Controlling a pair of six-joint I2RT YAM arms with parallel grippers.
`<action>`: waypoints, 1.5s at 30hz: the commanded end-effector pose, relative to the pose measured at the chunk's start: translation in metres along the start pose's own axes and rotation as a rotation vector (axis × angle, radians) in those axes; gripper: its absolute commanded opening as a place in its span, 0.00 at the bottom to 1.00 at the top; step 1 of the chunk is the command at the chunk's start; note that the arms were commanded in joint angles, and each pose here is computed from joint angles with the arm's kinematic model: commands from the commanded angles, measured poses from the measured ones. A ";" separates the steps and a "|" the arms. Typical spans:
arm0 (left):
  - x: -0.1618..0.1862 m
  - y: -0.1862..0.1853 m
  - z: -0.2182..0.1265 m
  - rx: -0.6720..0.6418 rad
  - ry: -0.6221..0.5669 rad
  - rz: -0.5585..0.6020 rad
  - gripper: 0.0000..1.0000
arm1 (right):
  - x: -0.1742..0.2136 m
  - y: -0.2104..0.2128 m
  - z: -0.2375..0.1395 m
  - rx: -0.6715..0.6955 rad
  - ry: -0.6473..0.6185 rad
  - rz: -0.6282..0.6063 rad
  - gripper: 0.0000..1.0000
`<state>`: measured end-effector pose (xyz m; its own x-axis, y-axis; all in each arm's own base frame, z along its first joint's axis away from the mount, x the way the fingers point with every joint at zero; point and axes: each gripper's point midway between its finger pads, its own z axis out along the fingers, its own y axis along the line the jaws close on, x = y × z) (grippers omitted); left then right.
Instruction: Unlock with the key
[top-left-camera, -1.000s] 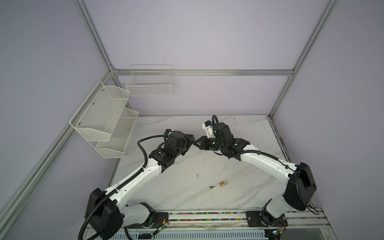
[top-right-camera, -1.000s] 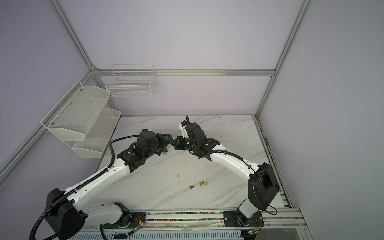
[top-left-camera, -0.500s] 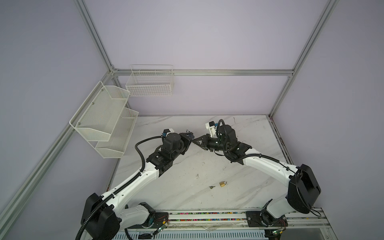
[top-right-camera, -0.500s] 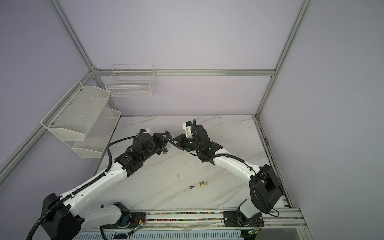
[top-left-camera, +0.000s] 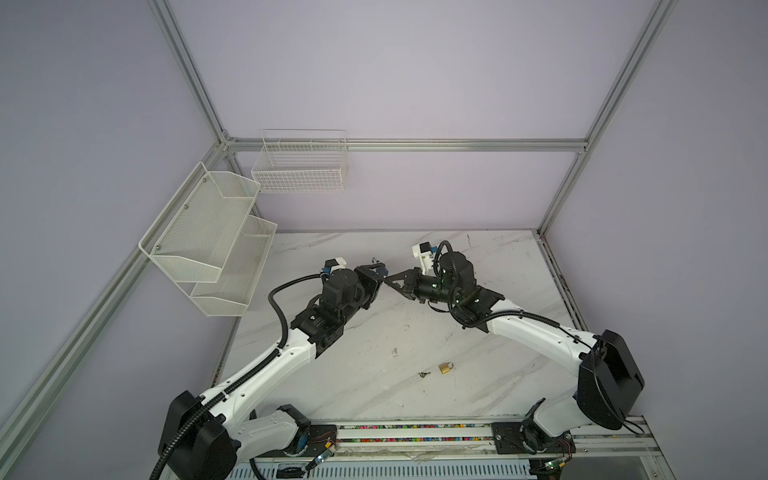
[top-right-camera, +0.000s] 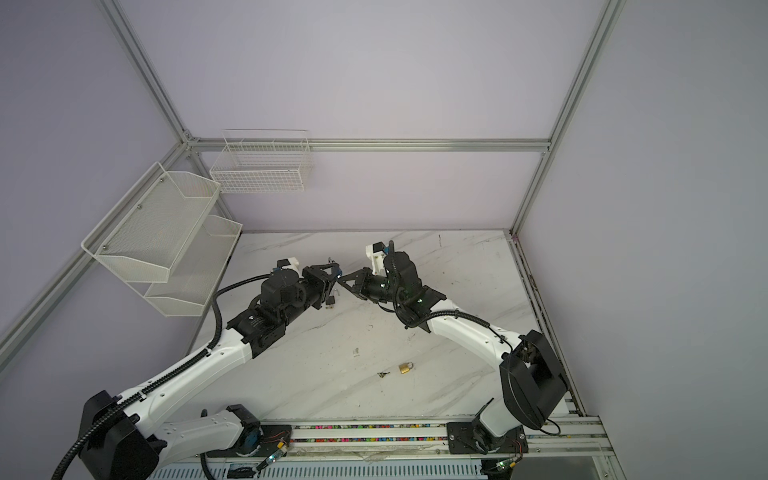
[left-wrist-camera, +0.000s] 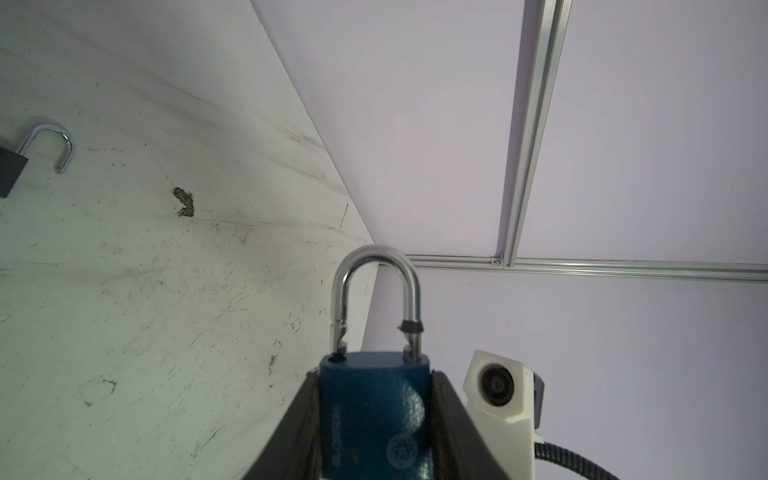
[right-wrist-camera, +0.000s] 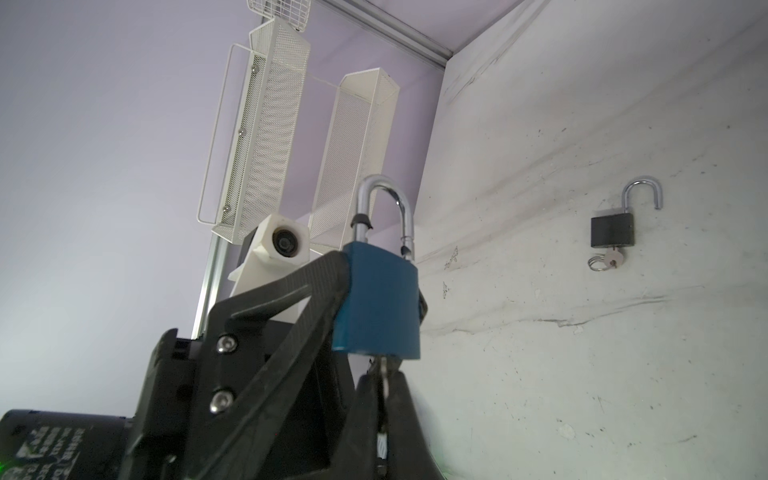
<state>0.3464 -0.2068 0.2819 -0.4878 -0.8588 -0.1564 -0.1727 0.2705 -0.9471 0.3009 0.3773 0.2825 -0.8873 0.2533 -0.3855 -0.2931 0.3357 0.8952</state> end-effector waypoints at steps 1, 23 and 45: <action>-0.007 -0.014 -0.007 -0.021 -0.004 0.059 0.00 | -0.023 0.039 -0.017 -0.032 -0.094 -0.168 0.10; -0.005 -0.017 -0.046 0.076 0.080 1.131 0.00 | -0.048 0.013 -0.088 0.325 -0.136 -0.448 0.71; 0.039 0.005 -0.029 0.293 0.052 1.503 0.00 | -0.038 0.001 -0.035 0.492 0.129 -0.509 0.73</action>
<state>0.3009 -0.2233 0.2714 -0.1697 0.1449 -0.9748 0.6553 0.7554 -0.0018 0.3262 0.3340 0.2978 -0.7481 -0.1033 -0.6555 -0.4876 0.7556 0.4373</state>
